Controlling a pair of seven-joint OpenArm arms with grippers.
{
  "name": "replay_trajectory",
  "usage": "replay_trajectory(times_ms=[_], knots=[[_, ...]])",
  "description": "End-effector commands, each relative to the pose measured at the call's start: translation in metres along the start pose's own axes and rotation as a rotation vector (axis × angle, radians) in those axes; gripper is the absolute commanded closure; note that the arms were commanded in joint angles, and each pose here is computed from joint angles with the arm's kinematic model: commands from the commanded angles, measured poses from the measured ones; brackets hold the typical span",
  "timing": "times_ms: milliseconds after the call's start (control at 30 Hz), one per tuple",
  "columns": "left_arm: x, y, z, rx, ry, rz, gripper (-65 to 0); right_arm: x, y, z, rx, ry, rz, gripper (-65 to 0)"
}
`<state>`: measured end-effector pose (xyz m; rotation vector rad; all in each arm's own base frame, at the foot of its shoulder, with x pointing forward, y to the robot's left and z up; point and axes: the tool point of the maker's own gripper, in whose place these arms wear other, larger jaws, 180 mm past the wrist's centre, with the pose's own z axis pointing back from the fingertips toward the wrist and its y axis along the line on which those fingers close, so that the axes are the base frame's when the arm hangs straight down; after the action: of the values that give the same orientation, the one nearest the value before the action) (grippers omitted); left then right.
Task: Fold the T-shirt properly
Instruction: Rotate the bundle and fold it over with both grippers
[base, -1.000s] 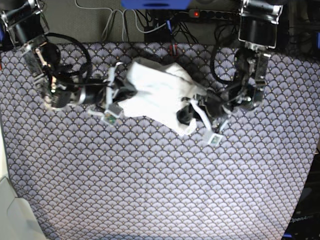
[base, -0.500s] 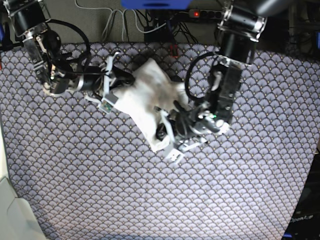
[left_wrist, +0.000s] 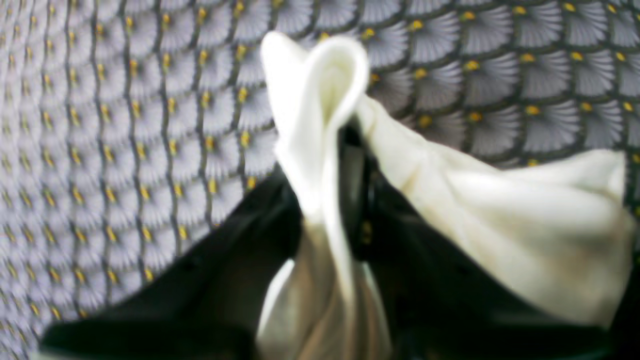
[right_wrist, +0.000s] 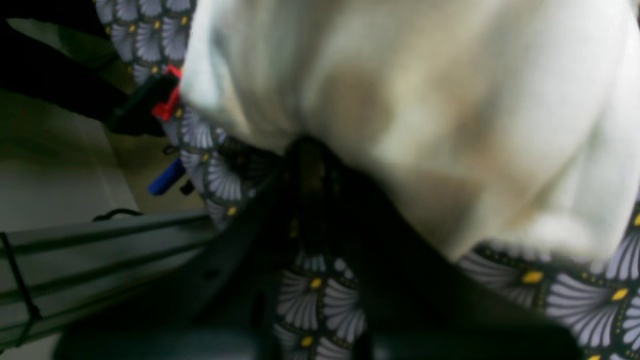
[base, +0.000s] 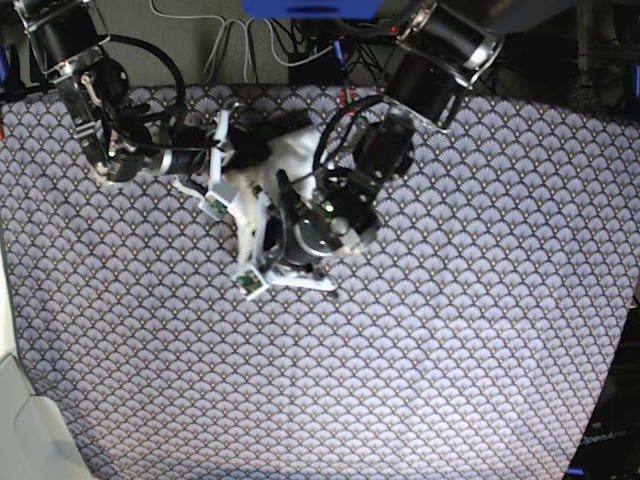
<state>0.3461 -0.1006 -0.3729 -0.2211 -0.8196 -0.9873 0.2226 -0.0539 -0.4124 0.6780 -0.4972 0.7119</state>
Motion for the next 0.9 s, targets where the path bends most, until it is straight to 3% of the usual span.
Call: replay_trajectory(times_ms=[0, 167, 533, 600, 767, 867], knots=[[0.032, -0.002, 0.003, -0.004, -0.09, -0.032, -0.5, 0.014, -0.004, 0.006, -0.008, -0.042, 0.021, 0.0], [0.023, -0.018, -0.009, -0.019, -0.064, -0.115, -0.5, 0.017, -0.002, 0.003, -0.002, -0.052, 0.018, 0.0], [0.02, -0.009, -0.01, -0.003, -0.045, -0.122, -1.0, 0.017, -0.002, 0.004, -0.003, -0.052, 0.019, 0.0], [0.024, -0.006, -0.01, 0.003, -0.049, -0.127, -5.9, 0.017, -0.002, 0.004, -0.003, -0.052, 0.019, 0.0], [0.033, -0.004, -0.007, 0.011, -0.078, -0.132, -31.6, 0.017, -0.003, 0.004, -0.004, -0.05, 0.02, 0.0], [0.047, 0.0, 0.003, 0.031, -0.121, -0.144, -43.5, 0.017, -0.003, 0.004, -0.004, -0.05, 0.02, 0.0]])
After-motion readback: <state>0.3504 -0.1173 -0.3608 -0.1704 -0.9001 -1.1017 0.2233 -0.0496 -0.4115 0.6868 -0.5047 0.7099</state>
